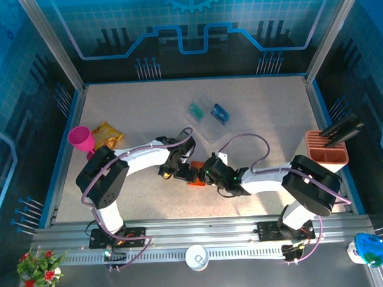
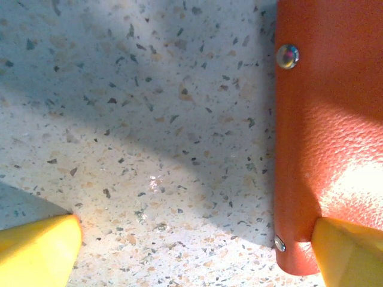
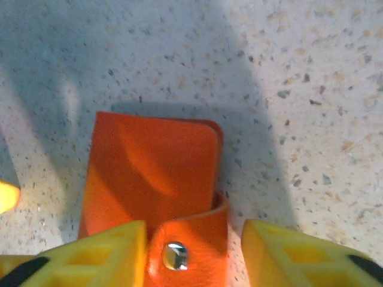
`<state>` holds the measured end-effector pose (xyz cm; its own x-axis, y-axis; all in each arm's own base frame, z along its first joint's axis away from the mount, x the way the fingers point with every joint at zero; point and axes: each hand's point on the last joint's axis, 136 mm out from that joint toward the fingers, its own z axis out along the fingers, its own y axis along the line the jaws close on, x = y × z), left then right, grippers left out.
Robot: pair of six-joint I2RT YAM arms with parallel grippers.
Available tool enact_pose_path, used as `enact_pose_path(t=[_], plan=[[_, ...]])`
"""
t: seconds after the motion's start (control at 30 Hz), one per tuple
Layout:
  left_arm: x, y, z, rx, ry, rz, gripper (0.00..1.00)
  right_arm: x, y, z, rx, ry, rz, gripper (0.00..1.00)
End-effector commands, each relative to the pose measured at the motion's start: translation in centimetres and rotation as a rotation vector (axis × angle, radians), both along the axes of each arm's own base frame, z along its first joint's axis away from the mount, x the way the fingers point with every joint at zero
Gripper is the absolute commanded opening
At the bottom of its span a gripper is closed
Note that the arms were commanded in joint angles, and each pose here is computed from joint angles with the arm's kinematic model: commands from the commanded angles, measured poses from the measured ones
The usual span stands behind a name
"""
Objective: Put the credit cards into the card holder
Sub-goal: Close the button on the card holder.
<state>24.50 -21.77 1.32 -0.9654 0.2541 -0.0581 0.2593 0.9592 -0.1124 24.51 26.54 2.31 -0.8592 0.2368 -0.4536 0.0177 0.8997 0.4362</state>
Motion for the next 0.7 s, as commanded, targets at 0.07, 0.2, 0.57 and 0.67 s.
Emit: enact_pose_path(t=[0.07, 0.2, 0.57, 0.67], plan=[[-0.5, -0.1, -1.9, 0.027, 0.047, -0.001, 0.99, 0.1, 0.0, 4.5, -0.023, 0.114, 0.192, 0.70], [1.8, -0.6, 0.9, -0.033, -0.021, 0.046, 0.99, 2.8, -0.4, 9.8, 0.041, 0.038, 0.200, 1.00], [8.6, 2.4, 14.5, -0.245, -0.401, 0.242, 0.99, 6.6, -8.9, 16.5, -0.032, -0.098, 0.130, 1.00], [9.8, 4.8, 17.3, -0.264, -0.527, 0.304, 0.99, 7.9, -12.0, 16.2, -0.101, -0.114, 0.086, 1.00]])
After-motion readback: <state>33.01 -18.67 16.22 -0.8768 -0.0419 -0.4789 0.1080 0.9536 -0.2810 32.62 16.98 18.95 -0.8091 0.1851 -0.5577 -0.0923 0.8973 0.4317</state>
